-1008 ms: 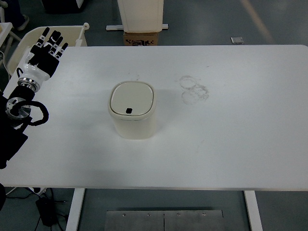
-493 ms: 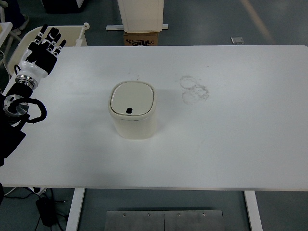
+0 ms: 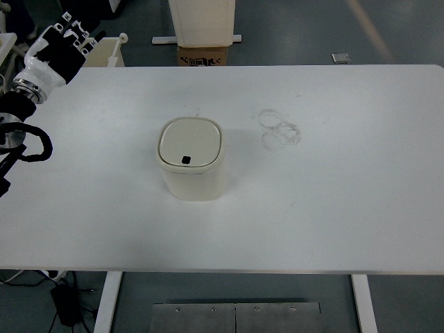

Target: Open trash can

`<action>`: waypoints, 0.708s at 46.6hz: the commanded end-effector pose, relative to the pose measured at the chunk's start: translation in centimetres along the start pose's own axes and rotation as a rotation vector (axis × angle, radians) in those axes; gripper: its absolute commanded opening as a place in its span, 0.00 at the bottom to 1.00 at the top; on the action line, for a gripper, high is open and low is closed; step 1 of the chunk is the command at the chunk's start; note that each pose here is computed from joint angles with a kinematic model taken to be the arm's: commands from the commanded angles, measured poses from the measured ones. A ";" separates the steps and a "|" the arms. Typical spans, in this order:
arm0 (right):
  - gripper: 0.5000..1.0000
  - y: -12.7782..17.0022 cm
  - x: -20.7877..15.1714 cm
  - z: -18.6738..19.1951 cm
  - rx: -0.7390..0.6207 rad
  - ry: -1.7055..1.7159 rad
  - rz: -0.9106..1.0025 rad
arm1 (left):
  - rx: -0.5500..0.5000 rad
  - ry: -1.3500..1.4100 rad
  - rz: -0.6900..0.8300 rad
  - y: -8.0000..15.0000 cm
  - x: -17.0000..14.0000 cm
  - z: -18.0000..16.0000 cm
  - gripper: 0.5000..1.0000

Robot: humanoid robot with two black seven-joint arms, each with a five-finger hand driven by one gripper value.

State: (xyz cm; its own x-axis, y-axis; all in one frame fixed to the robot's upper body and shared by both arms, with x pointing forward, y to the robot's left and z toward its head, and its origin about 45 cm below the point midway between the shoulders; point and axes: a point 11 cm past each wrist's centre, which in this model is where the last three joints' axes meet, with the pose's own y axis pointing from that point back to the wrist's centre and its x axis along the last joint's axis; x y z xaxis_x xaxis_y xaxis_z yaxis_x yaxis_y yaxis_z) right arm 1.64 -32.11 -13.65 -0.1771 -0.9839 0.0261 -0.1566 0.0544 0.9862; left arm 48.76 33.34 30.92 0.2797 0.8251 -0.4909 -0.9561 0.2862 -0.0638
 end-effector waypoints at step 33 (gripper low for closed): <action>0.99 0.0 0.0 0.0 0.000 0.002 0.000 | 0.191 -0.475 -0.184 1.1 -2.6 8.5 1.00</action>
State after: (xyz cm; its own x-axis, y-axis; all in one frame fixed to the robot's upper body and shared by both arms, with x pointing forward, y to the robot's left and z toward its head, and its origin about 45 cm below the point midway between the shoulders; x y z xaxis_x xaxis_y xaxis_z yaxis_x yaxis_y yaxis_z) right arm 1.61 -32.11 -13.65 -0.1767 -0.9839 0.0262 -0.1559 0.0542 0.9863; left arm 47.91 35.65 39.44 0.4729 0.8794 -0.0554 -0.8782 0.4755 0.0505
